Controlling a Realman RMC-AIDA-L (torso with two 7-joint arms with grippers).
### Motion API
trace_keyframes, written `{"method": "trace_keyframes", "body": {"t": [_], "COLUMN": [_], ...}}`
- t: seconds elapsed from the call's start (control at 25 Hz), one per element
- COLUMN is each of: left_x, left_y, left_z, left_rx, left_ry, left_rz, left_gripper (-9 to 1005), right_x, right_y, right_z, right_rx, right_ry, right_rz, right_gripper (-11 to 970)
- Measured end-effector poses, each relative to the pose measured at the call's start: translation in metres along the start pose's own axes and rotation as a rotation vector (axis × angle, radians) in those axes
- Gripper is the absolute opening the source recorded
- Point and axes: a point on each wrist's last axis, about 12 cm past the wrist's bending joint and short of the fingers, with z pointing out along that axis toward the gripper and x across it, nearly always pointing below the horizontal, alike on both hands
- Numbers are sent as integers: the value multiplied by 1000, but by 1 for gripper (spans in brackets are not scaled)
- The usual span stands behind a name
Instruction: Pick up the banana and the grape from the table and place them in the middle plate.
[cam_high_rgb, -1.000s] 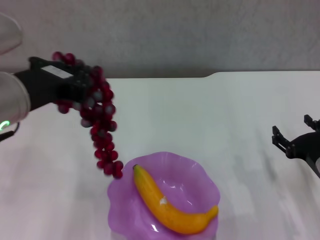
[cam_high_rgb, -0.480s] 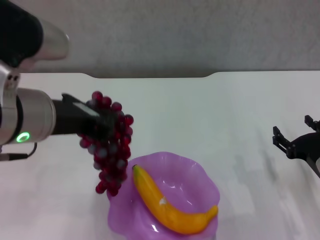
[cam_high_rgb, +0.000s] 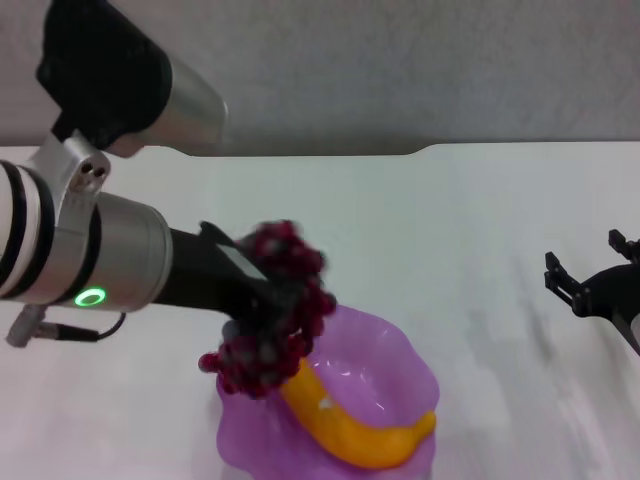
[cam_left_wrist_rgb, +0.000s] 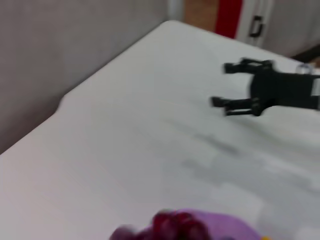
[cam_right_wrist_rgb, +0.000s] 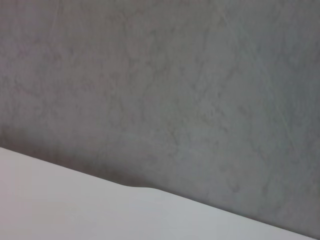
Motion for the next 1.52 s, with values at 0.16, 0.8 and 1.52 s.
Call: {"method": "trace_keyframes", "body": {"t": [0.16, 0.8, 1.52], "left_x": [-11, -14, -2], "left_y": [0, 5, -3], "left_z": [-6, -4, 18], "left_rx": [22, -4, 22], "left_ry": [-57, -81, 25], "left_rz": [16, 22, 67], "left_gripper": [69, 65, 64], "right_x": [4, 2, -1], "right_y": [-3, 1, 1], "right_z": [-1, 1, 3], "right_rx": [5, -5, -9], "right_ry": [20, 16, 11], "right_rz": [-7, -4, -6], "right_gripper": [888, 889, 889]}}
